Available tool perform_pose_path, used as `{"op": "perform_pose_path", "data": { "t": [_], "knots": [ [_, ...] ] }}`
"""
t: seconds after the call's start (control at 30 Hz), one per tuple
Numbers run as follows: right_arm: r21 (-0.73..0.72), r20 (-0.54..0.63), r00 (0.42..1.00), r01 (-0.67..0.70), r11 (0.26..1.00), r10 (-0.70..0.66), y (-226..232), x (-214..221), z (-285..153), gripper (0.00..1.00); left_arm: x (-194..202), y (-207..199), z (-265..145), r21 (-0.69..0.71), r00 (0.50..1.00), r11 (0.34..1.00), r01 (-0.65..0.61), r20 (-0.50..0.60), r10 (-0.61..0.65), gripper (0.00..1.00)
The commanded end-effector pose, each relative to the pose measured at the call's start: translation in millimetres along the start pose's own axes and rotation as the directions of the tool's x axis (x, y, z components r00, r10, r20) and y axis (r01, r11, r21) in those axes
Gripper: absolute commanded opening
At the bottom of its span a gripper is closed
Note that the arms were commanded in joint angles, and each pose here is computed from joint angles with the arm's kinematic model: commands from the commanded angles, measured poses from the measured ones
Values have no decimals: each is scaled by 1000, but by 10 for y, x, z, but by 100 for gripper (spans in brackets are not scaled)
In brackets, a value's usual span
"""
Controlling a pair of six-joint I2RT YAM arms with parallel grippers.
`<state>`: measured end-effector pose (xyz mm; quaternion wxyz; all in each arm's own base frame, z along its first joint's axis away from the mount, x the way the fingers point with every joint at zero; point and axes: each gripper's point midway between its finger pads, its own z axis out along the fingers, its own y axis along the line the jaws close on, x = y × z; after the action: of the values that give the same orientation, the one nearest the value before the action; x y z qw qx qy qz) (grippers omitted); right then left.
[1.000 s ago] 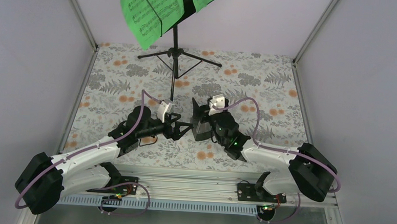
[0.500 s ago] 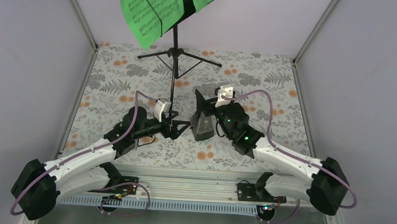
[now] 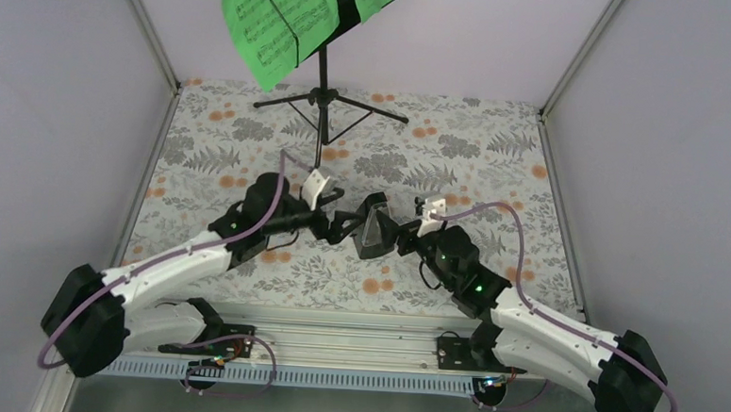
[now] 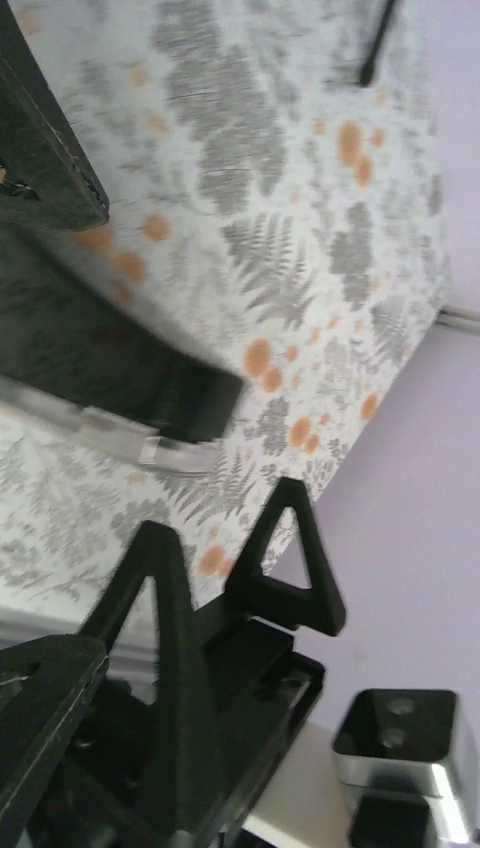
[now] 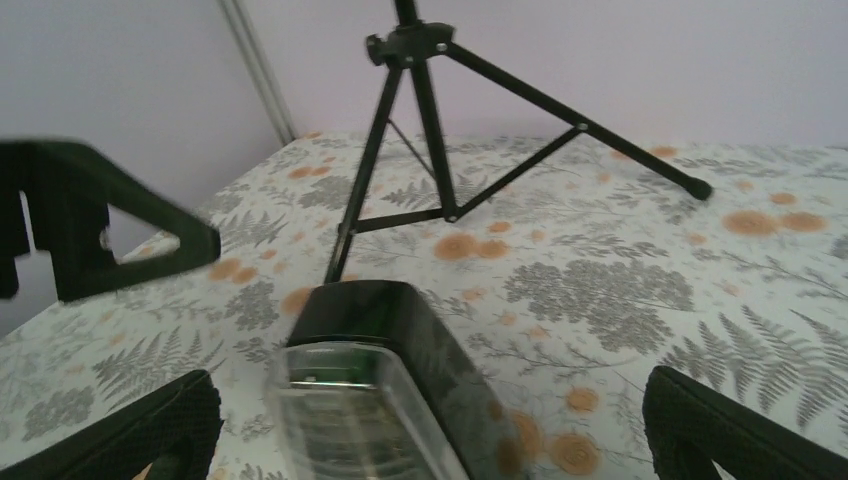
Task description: Pack up the instrument practice props
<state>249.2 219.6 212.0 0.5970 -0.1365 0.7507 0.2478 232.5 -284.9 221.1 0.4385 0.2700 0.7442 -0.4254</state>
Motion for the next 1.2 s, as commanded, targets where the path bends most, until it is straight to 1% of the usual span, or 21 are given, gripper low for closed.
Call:
{"op": "perform_pose_path", "data": {
  "t": [0.0, 0.07, 0.23, 0.37, 0.47, 0.63, 0.73, 0.77, 0.8, 0.87, 0.93, 1.07, 1.17],
  "knots": [
    [43, 4, 997, -76, 996, 76, -196, -13, -71, 100, -364, -96, 198, 46, 976, 975, -217, 17, 217, 100],
    [26, 10, 996, -94, 995, 94, -236, -19, -118, 100, -422, -102, 268, 59, 967, 965, -256, 17, 255, 100],
    [14, 27, 990, -141, 990, 141, -355, 45, -212, 100, -423, -180, 483, 160, 950, 939, -303, -23, 311, 100],
    [20, 21, 989, -147, 989, 146, -407, 82, -233, 100, -401, -7, 618, 105, 929, 930, -352, -79, 361, 100],
    [26, 23, 990, -139, 990, 138, -429, 82, -238, 100, -320, 78, 683, 94, 923, 929, -358, -118, 367, 100],
    [39, 30, 990, -138, 990, 137, -469, 70, -237, 100, -185, 55, 807, 166, 920, 925, -341, -140, 365, 100],
    [48, 34, 989, -142, 989, 141, -493, 61, -247, 100, -114, 53, 829, 189, 917, 922, -338, -154, 368, 98],
    [51, 36, 989, -144, 988, 142, -502, 59, -253, 100, -98, 57, 833, 191, 915, 921, -340, -156, 371, 95],
    [57, 39, 989, -147, 987, 145, -517, 63, -257, 100, -89, 61, 831, 191, 914, 919, -344, -158, 375, 90],
    [63, 47, 987, -154, 986, 151, -538, 67, -272, 100, -70, 91, 832, 179, 911, 919, -351, -163, 380, 74],
    [67, 52, 986, -161, 985, 158, -558, 79, -281, 100, -74, 112, 825, 164, 908, 917, -363, -160, 388, 65],
    [74, 54, 984, -174, 982, 170, -584, 101, -297, 100, -109, 133, 790, 137, 904, 914, -383, -148, 401, 54],
    [80, 58, 983, -176, 981, 172, -600, 104, -316, 100, -109, 149, 770, 120, 904, 914, -387, -145, 402, 48]
  ]
}}
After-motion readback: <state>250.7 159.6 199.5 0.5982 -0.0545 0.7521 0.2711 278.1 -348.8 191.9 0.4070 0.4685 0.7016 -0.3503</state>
